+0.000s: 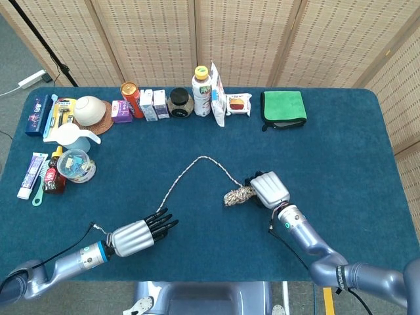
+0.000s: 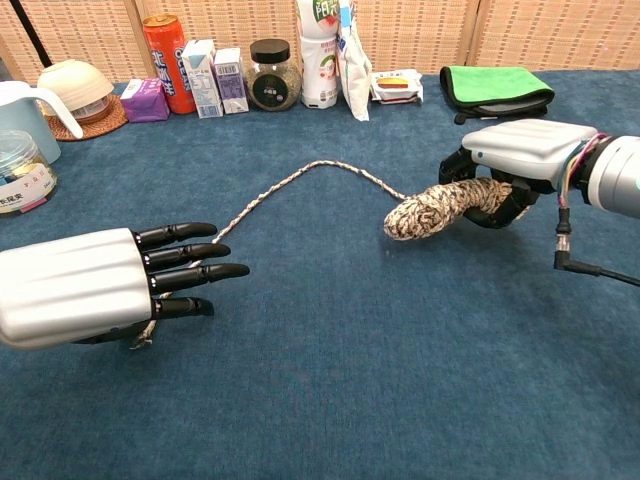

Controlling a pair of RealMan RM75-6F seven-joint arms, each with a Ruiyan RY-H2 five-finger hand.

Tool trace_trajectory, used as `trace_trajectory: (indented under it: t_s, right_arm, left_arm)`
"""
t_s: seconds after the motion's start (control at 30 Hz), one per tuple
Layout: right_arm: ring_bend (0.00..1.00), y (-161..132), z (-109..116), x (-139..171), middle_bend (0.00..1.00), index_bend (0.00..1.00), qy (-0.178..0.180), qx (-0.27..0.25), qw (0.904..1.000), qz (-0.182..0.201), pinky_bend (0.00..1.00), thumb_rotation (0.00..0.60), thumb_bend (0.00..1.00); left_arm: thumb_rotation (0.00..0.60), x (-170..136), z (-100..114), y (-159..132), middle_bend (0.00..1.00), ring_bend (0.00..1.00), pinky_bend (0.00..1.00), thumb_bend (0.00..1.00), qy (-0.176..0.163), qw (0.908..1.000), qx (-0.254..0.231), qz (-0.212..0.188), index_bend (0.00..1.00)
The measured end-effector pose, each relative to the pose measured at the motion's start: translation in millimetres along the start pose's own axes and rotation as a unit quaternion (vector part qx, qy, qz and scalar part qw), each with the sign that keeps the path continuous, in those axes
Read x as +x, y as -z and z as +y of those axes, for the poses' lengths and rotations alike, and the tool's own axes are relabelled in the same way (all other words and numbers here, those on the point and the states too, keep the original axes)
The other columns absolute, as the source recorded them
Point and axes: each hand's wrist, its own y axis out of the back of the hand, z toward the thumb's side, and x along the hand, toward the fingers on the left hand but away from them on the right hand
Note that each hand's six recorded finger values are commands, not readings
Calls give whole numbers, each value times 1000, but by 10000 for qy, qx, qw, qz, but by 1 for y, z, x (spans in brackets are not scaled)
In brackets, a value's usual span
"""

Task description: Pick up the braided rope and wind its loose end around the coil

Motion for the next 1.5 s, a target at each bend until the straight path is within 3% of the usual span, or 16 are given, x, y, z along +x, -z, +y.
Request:
trace_trajectory:
  t_s: [0.17,0.7,1.17,1.5]
  right_arm:
    - [340,0,-1,0,545,619,-79,-300,9995,-28,481,600,776]
    - [340,0,-2,-1,549,623,-67,-247,9997,-20,481,600,777]
    - [341,0,-1,-1,549,623,-69,-255,9997,-19,482,600,791]
    - [340,1,0,0,549,623,-49,-268,9996,-38,481,600,791]
  left_arm:
    - [600,5,1,-3,0,0,0,342,-14,10000,51,-45,311]
    - [600,8,2,-8,0,0,0,345,-114,9999,-15,-51,486]
    - [600,3,-3,-10,0,0,0,346,-173,9998,-55,-15,563]
    - [600,4,-1,-10,0,0,0,369,-255,9996,-140,42,734]
